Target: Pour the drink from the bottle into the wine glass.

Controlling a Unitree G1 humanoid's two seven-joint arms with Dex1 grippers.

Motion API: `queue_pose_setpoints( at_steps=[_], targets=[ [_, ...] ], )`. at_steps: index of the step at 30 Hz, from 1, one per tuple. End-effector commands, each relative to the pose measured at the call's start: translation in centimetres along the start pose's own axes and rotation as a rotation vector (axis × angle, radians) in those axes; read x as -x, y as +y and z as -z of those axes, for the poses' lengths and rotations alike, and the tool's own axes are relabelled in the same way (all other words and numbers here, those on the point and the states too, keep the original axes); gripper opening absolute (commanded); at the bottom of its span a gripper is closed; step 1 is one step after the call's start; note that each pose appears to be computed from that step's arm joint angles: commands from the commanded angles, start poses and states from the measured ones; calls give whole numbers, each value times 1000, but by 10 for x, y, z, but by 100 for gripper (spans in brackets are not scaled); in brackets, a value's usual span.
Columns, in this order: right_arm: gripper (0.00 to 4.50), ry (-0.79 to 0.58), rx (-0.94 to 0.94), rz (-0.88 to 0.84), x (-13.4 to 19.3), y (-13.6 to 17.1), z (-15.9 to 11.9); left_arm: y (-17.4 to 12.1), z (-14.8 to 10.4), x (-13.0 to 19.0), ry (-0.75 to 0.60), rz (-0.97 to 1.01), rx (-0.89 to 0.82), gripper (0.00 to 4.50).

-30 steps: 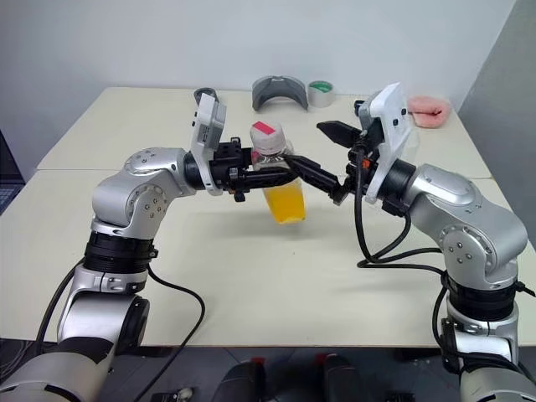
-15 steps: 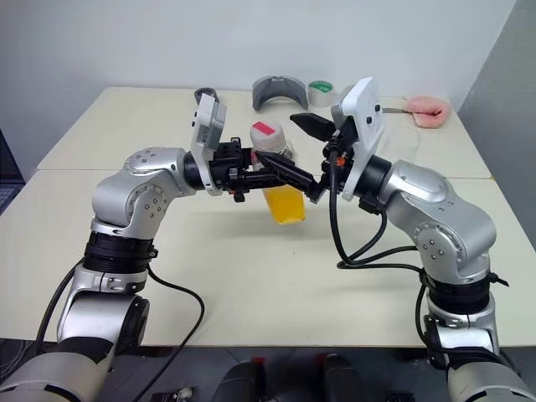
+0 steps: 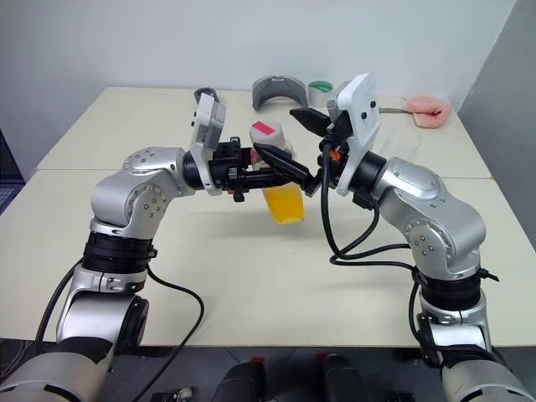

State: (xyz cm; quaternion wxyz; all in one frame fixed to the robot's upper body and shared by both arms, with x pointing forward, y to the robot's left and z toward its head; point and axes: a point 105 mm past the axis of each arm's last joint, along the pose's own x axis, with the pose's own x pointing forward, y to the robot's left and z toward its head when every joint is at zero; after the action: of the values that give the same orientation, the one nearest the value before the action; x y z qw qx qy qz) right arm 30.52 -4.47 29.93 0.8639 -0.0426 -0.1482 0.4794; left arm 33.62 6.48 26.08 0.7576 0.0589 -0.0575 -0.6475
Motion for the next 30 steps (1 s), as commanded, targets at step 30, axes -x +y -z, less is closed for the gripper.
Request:
queue_pose_setpoints(
  at_steps=[30],
  targets=[
    [446,-12,60,52,17,-10,-15,-3,-20,0,-36,7,-75,197]
  ],
)
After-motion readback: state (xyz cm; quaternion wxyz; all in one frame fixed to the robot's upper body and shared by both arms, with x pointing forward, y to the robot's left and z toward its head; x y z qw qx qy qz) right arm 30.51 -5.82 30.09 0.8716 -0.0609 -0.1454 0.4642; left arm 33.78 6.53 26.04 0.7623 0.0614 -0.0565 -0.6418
